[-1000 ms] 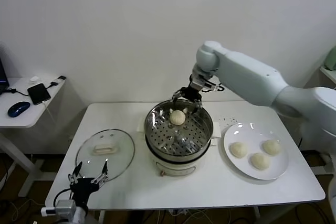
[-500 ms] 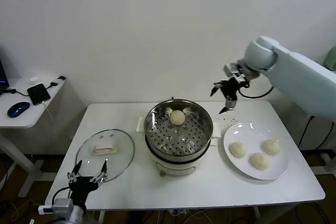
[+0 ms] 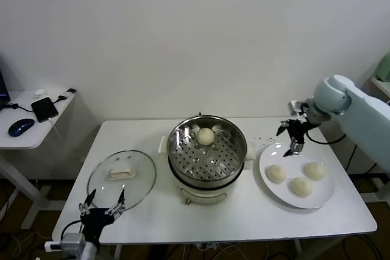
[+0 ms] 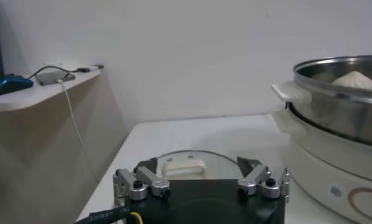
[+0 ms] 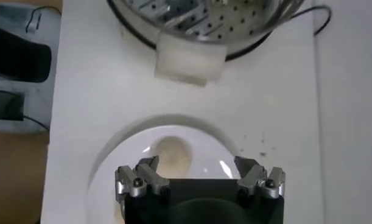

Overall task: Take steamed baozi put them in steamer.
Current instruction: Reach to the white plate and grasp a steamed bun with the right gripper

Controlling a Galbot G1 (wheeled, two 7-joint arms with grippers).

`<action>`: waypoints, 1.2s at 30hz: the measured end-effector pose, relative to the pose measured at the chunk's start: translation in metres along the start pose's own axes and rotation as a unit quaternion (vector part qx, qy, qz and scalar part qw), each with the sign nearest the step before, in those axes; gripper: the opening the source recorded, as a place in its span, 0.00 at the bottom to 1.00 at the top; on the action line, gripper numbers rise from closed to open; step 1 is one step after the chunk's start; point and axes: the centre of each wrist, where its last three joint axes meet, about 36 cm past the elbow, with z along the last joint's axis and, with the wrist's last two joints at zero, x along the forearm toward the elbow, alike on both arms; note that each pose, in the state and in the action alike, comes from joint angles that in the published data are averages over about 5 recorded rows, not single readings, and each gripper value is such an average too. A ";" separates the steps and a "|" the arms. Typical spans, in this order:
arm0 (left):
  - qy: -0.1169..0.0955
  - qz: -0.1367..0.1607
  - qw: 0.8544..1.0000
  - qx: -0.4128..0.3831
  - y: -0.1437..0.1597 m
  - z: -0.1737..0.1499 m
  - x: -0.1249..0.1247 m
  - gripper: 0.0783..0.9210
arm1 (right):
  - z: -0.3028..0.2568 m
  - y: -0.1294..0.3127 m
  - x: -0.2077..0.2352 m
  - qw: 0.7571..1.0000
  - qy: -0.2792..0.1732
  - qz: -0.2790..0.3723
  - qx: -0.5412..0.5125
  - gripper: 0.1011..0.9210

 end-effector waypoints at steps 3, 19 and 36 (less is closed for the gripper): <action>0.003 0.001 1.000 -0.001 0.000 0.002 0.000 0.88 | 0.004 0.004 -0.021 1.000 0.007 -0.006 -0.001 0.88; 0.013 0.002 1.000 -0.001 0.000 0.009 -0.003 0.88 | 0.006 0.007 -0.102 1.000 0.026 -0.016 0.002 0.88; 0.013 0.003 1.000 -0.001 0.001 0.010 -0.004 0.88 | 0.005 0.005 -0.132 0.999 0.042 -0.021 -0.005 0.88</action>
